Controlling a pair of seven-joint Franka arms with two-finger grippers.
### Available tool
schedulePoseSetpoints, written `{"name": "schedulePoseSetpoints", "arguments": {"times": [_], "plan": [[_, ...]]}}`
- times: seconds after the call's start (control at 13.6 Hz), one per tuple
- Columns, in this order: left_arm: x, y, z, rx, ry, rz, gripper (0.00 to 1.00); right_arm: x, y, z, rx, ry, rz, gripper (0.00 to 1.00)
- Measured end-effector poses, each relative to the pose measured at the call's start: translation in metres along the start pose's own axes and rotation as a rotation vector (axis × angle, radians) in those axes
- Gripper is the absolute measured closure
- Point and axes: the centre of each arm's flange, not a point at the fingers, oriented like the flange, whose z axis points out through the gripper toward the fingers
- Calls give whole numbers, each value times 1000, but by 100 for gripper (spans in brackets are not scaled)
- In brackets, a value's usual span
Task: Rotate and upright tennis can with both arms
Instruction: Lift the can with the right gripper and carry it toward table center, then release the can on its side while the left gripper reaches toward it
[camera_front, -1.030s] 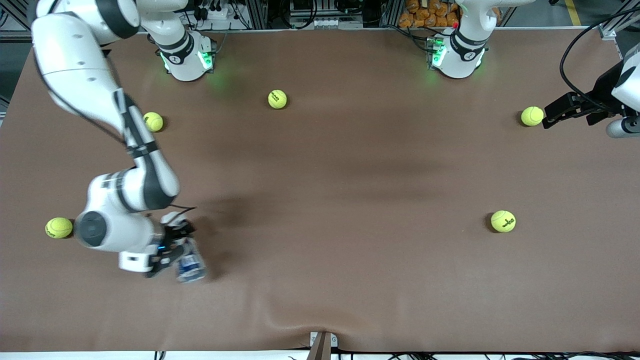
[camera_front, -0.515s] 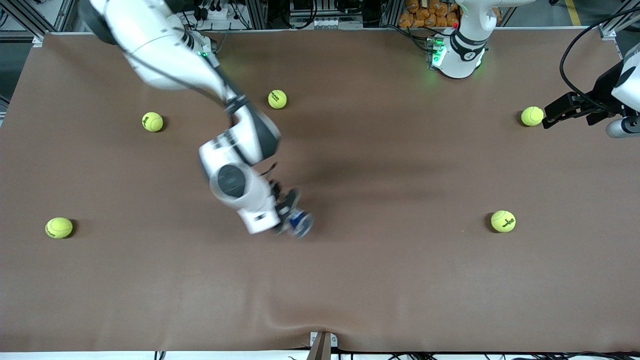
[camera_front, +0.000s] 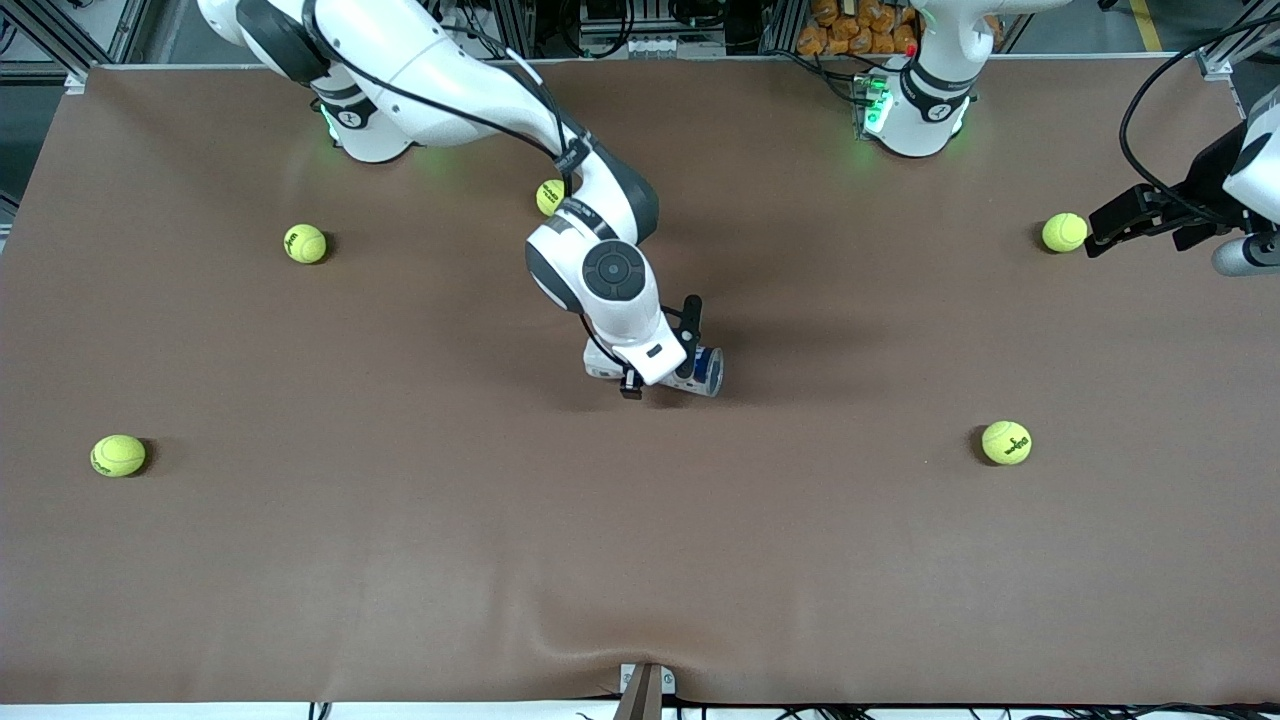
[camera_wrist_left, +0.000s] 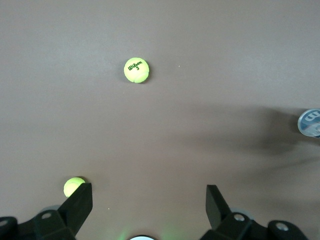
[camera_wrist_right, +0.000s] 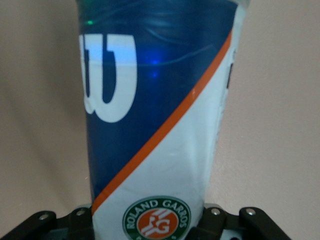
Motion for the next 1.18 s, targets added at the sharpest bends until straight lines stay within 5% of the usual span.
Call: {"name": "schedulePoseSetpoints", "arguments": {"times": [0.44,0.88,1.18], "plan": [[0,-1,0,0,0,-2,0,-1,0,17,0,-8,-13,0],[4,-1,6,-29,-14,-7,0,-12,25,-27,-42,14,18,0],[24,0,34,-28,-63,-8,0,-69,93,-86,-102,56,138,0]]}}
